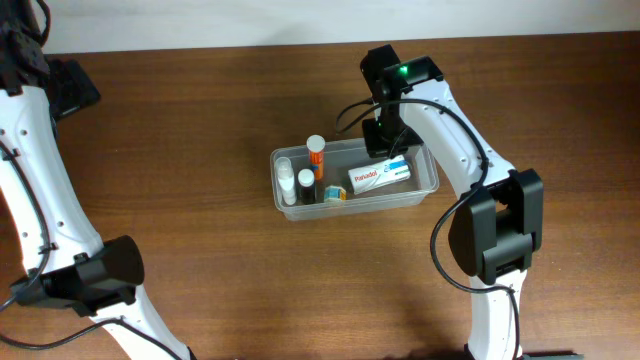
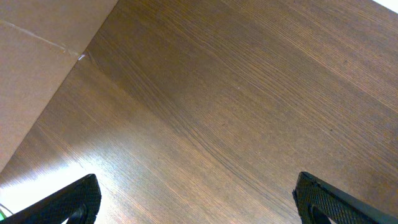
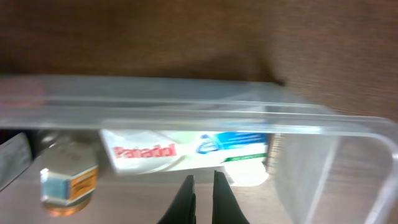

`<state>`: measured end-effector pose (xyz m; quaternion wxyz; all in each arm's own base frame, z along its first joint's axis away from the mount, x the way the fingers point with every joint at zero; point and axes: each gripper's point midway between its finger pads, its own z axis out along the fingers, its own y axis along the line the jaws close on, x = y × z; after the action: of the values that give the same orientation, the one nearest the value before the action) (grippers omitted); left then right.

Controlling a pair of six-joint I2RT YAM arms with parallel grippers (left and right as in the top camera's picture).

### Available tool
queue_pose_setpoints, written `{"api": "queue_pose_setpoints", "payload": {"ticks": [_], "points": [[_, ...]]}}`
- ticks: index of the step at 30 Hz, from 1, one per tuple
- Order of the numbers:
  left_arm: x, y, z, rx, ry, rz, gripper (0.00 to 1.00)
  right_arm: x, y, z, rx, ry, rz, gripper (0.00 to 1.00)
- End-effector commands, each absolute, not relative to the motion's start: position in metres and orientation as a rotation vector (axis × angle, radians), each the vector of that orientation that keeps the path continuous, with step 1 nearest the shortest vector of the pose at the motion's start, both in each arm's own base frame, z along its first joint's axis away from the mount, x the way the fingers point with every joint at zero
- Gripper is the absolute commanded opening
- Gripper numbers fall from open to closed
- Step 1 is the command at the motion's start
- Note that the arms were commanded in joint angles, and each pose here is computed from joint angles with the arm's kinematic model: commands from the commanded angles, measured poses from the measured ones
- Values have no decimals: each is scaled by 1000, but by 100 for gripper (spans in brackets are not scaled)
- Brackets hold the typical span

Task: Pack container
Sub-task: 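Press the box flat in the container and open the right gripper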

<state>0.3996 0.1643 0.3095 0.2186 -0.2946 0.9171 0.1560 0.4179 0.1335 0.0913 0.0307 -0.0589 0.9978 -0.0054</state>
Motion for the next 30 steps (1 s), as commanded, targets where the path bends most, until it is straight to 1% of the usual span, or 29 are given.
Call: {"api": "queue_pose_setpoints", "payload": {"ticks": [1, 5, 12, 17, 30], "points": [[399, 168, 309, -835, 2532, 444, 100, 416, 148, 107, -270, 3045, 118, 4], [399, 168, 309, -835, 2532, 444, 100, 409, 145, 94, -285, 3079, 107, 4], [399, 168, 309, -835, 2532, 444, 100, 393, 140, 57, -291, 3141, 87, 4], [399, 168, 309, -835, 2532, 444, 100, 391, 140, 37, -291, 3136, 88, 4], [399, 168, 309, -835, 2532, 444, 100, 400, 142, 35, -289, 3100, 99, 4]]}}
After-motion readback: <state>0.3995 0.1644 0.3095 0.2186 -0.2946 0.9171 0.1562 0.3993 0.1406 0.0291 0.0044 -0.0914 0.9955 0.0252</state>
